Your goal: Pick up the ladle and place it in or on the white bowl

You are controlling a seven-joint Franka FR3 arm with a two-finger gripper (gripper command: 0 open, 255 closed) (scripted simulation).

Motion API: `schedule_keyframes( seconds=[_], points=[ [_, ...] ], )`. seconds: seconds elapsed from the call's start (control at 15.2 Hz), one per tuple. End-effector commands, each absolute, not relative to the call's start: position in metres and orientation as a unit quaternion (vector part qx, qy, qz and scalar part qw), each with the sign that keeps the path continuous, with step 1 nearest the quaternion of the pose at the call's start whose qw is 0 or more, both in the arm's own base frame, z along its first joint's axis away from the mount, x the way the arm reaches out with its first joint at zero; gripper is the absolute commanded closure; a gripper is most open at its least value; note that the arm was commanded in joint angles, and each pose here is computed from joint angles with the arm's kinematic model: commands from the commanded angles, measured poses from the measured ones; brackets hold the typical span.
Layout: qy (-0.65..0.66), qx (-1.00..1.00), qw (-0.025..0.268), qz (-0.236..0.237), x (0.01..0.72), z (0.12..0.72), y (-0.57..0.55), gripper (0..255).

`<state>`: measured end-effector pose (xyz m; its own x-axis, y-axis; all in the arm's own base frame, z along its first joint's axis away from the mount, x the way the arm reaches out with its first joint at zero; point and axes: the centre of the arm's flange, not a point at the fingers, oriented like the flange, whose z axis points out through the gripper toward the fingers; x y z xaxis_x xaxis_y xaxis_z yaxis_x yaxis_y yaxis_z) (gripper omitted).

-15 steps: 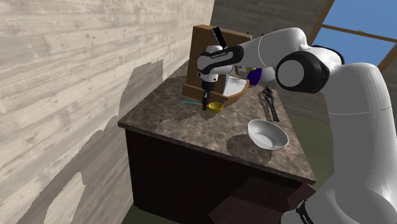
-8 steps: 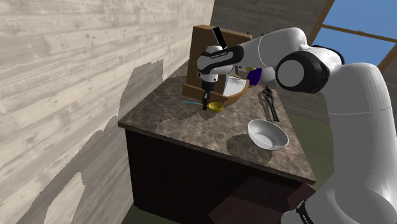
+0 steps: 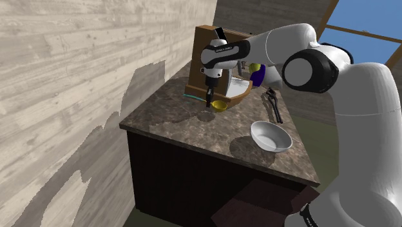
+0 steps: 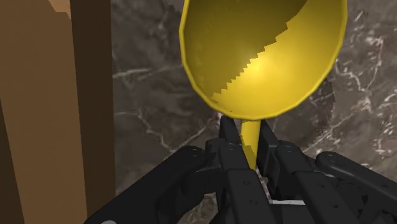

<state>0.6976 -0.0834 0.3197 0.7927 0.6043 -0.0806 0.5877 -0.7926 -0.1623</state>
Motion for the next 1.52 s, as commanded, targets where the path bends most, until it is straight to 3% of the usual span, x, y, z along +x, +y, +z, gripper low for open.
schedule_keyframes(
  seconds=[0.0,1.32,1.45],
  points=[
    [-0.315,-0.945,0.064,0.064,0.697,0.33,-0.083,255],
    [-0.315,-0.945,0.064,0.064,0.697,0.431,-0.083,255],
    [-0.315,-0.945,0.064,0.064,0.671,0.431,-0.089,255]
  ],
)
